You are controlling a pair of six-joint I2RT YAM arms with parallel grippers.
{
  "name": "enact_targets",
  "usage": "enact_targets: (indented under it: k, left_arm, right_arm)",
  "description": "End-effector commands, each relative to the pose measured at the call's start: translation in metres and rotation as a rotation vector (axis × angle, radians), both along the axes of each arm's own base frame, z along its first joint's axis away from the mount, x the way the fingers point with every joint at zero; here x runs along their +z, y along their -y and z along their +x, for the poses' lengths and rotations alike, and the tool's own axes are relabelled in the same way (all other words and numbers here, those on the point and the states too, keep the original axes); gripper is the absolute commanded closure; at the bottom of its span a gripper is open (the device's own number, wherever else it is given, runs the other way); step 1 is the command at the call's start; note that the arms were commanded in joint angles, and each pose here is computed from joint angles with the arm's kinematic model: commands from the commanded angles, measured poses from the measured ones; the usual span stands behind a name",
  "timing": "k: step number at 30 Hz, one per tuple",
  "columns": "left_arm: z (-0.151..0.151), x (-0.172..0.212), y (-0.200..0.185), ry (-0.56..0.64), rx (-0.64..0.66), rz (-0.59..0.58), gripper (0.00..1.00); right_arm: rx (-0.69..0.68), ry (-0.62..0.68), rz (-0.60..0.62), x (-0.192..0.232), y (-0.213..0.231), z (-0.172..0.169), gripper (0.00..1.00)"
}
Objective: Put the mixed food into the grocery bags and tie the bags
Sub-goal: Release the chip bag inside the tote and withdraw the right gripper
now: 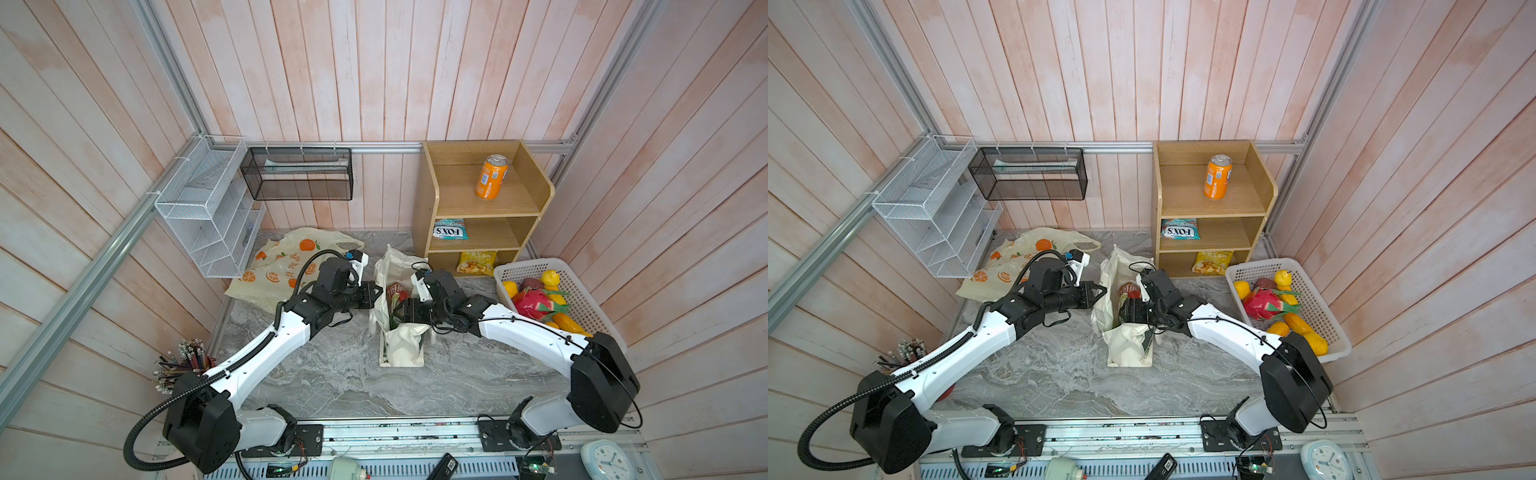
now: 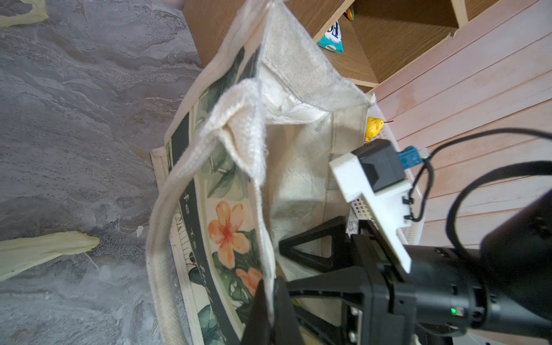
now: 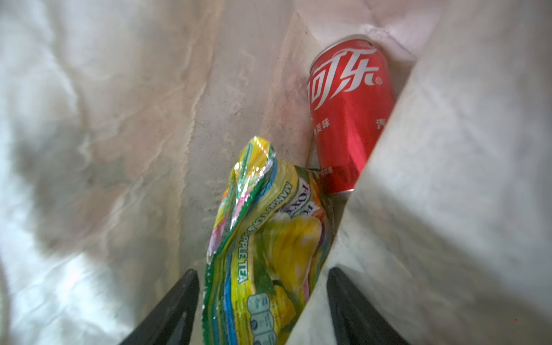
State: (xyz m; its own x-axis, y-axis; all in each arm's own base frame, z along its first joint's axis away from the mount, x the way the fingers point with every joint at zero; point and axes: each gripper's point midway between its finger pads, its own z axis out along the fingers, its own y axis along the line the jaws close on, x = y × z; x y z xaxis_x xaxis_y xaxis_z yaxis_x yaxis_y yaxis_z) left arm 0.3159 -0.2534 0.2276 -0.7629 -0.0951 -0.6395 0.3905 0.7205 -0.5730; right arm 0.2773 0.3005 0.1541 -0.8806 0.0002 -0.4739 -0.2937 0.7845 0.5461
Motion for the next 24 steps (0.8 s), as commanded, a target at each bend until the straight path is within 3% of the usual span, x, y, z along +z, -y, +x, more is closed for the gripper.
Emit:
enact_targets:
  k: [1, 8, 12, 18, 24]
  left_arm:
    - [0.003, 0.02, -0.005, 0.059, 0.014, -0.002, 1.0]
    - [0.003, 0.016, -0.006, 0.047, 0.019, 0.011, 1.0]
    - [0.004, 0.015, -0.007, 0.041, 0.025, 0.015, 1.0]
    - [0.004, 0.013, -0.009, 0.035, 0.032, 0.026, 1.0]
    - [0.003, 0.011, -0.011, 0.028, 0.04, 0.038, 1.0]
  right_arm:
    - [-0.014, 0.027, -0.003, 0.032, 0.011, -0.009, 0.28]
    - [-0.018, 0.257, 0.143, 0.13, 0.022, -0.013, 0.3]
    - [-0.094, 0.377, 0.117, 0.166, 0.048, -0.008, 0.3]
    - [-0.216, 0.375, 0.04, 0.144, 0.085, 0.008, 0.23]
    - [-0.239, 0.305, 0.078, 0.102, 0.094, 0.016, 0.2]
